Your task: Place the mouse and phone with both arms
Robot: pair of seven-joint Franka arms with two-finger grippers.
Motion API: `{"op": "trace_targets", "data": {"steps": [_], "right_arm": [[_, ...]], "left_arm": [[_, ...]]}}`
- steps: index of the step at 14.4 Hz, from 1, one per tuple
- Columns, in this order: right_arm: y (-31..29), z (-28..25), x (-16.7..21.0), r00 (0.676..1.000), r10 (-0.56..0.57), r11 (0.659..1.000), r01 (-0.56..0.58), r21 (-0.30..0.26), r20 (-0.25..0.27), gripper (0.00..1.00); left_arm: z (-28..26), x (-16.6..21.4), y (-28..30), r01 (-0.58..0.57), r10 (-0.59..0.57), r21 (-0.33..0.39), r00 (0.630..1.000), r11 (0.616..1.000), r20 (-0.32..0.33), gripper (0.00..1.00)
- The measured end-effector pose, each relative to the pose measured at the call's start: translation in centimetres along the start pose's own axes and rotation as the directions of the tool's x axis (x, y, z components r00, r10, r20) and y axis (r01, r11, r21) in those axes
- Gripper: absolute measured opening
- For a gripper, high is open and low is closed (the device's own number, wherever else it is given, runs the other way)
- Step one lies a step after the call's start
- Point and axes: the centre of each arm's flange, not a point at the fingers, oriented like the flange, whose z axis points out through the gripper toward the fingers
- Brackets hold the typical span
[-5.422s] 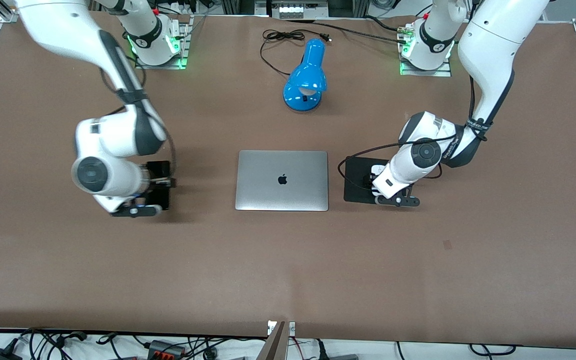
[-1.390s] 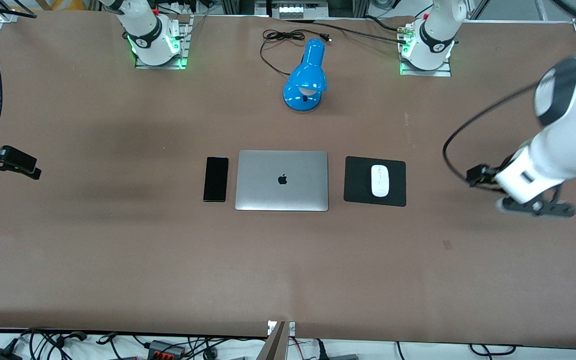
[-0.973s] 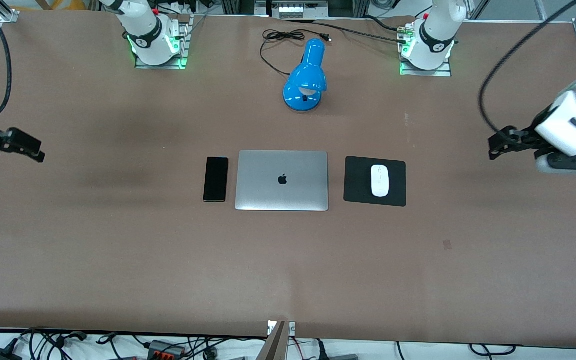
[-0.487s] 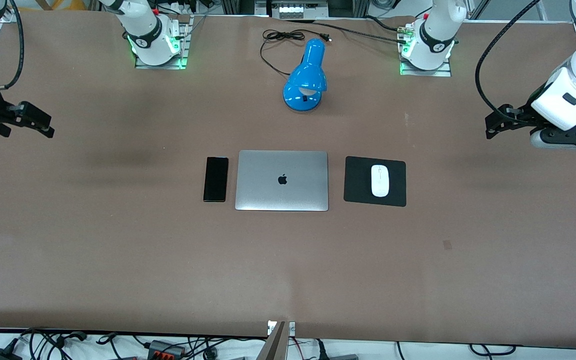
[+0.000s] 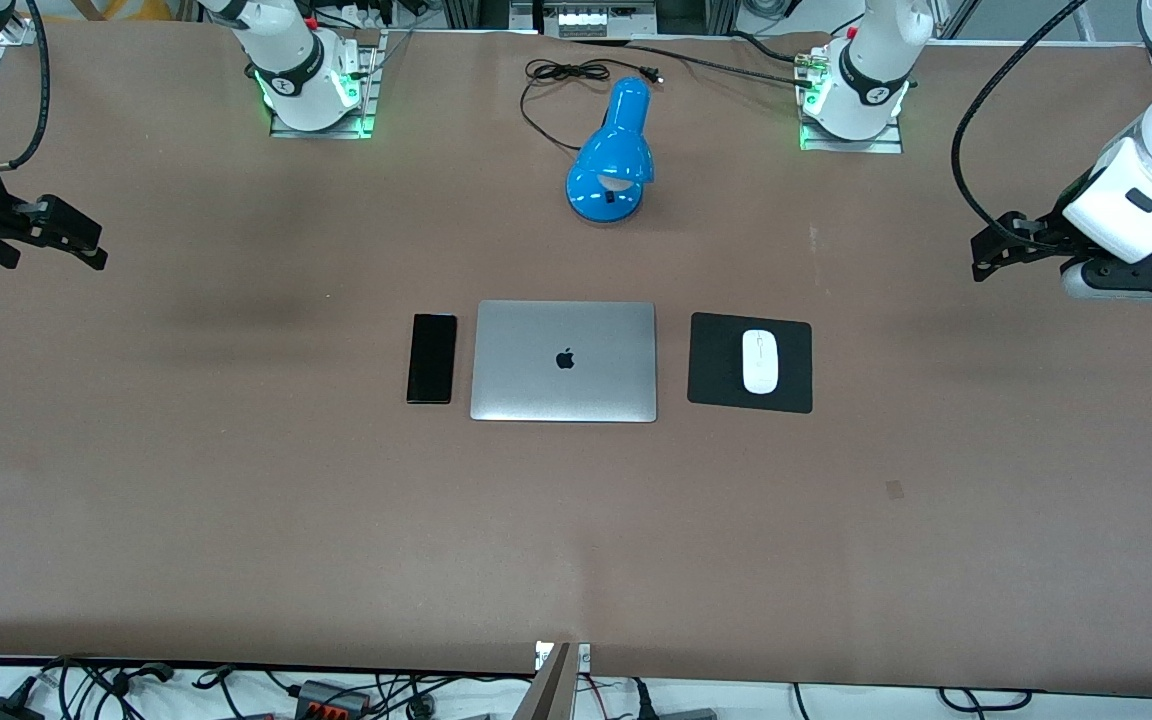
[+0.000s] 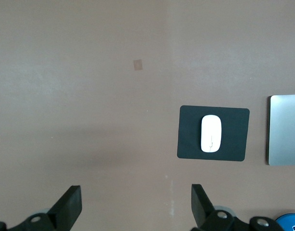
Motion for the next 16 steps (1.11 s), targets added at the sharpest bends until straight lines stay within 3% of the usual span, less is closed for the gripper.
{"op": "trace_targets", "data": {"steps": [16], "right_arm": [[0.2, 0.1, 0.0, 1.000, 0.003, 1.000, -0.003, 0.000, 0.002, 1.00]], "left_arm": [[1.1, 0.5, 0.1, -0.002, 0.002, 0.000, 1.000, 1.000, 0.015, 1.00]]}}
